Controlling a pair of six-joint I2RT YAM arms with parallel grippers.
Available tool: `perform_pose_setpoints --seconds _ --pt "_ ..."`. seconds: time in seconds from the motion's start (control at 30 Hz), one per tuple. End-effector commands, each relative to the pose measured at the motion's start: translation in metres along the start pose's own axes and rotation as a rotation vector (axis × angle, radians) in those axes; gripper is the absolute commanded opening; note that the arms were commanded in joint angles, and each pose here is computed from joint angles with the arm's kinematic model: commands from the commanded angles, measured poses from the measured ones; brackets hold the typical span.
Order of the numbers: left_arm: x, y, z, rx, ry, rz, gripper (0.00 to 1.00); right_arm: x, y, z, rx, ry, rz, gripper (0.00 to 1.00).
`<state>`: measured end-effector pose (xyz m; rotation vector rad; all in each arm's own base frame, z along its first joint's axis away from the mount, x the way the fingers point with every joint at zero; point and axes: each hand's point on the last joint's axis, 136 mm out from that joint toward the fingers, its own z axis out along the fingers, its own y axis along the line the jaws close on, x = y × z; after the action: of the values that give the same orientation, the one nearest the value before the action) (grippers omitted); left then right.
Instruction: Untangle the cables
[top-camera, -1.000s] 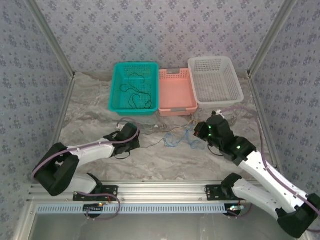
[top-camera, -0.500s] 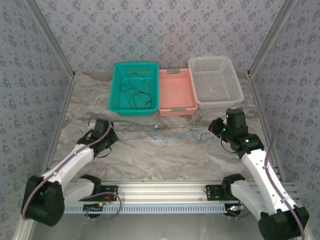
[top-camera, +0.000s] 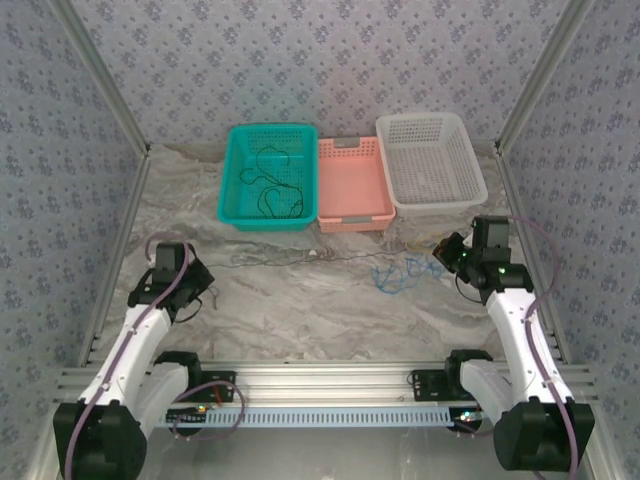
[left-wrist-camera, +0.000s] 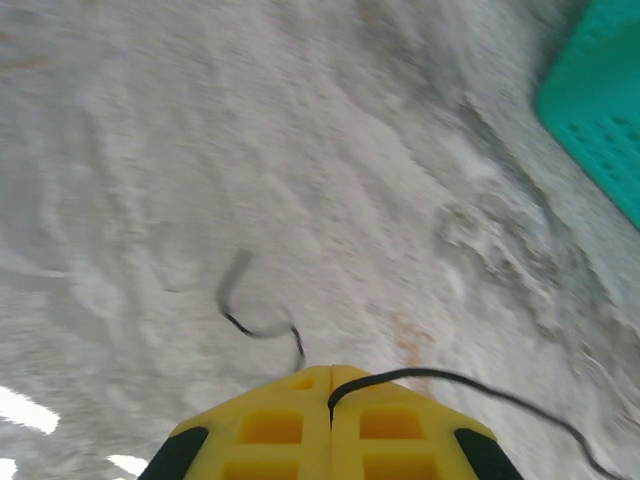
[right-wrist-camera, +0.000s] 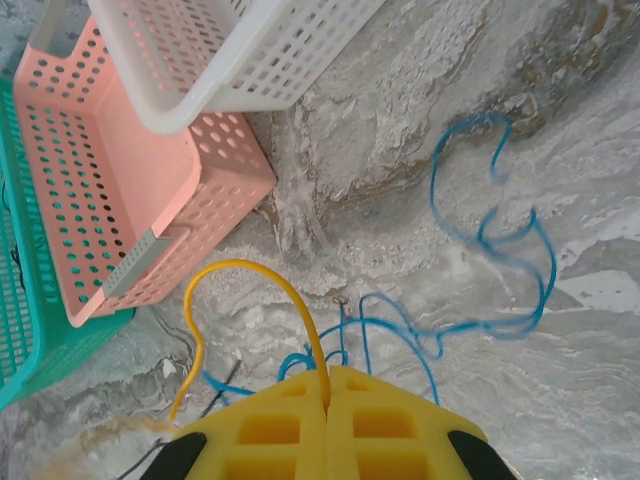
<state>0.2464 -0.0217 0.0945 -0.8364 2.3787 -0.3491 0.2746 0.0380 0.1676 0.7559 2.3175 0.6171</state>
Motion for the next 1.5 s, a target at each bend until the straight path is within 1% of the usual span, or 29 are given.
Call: perform_pose_setpoints --seconds 0.0,0.1,0.23,0.37,0.5,0.57,0.67,0.73,0.83,0.9,1.03,1.07,1.17,1.2,1.37,1.47 --pt "0.002 -0.050 -0.008 0.191 0.033 0.083 0.00 0.005 0.016 -0.002 -0.057 0.005 -0.052 0.00" --pt "-0.005 -0.071 -0.020 0.225 0.009 0.112 0.00 0.006 0.021 -0.004 -0.053 0.001 -0.068 0.00" --pt "-0.017 -0.101 -0.038 0.314 0.002 0.118 0.00 0.014 0.029 -0.001 -0.072 0.027 -0.086 0.00" --pt "-0.027 -0.121 -0.054 0.350 -0.023 0.143 0.00 0.024 0.023 0.006 -0.026 0.039 -0.108 0.00" --pt "-0.050 -0.111 -0.075 0.265 -0.100 0.159 0.00 0.022 -0.007 0.010 0.057 0.022 -0.074 0.00" --pt "-0.066 -0.100 -0.088 0.214 -0.139 0.141 0.00 0.022 -0.033 0.013 0.128 0.030 -0.033 0.00" --pt "-0.088 -0.074 -0.104 0.118 -0.173 0.090 0.00 0.018 -0.064 0.018 0.173 0.028 0.042 0.00" --pt "-0.100 -0.068 -0.114 0.106 -0.195 0.060 0.00 0.015 -0.078 0.021 0.187 0.024 0.077 0.00" --pt "-0.112 -0.067 -0.127 0.115 -0.218 0.037 0.00 0.013 -0.091 0.025 0.201 0.030 0.121 0.00" --pt "-0.116 -0.077 -0.131 0.157 -0.218 0.039 0.00 0.014 -0.092 0.030 0.191 0.045 0.128 0.00" --pt "-0.105 -0.141 -0.131 0.463 -0.102 0.085 0.00 0.020 -0.072 0.042 0.136 0.086 0.073 0.00" --pt "-0.101 -0.153 -0.133 0.507 -0.082 0.110 0.00 0.023 -0.064 0.045 0.125 0.105 0.054 0.00" --pt "-0.098 -0.177 -0.143 0.564 -0.053 0.164 0.00 0.032 -0.051 0.051 0.128 0.144 0.006 0.00" --pt "-0.099 -0.181 -0.146 0.573 -0.047 0.162 0.00 0.035 -0.048 0.051 0.127 0.151 -0.001 0.04" --pt "-0.104 -0.206 -0.168 0.661 -0.005 0.126 0.00 0.041 -0.021 0.034 0.097 0.108 -0.060 0.43" --pt "-0.098 -0.225 -0.175 0.719 0.037 0.118 0.00 0.046 -0.003 0.017 0.057 0.078 -0.092 0.56"
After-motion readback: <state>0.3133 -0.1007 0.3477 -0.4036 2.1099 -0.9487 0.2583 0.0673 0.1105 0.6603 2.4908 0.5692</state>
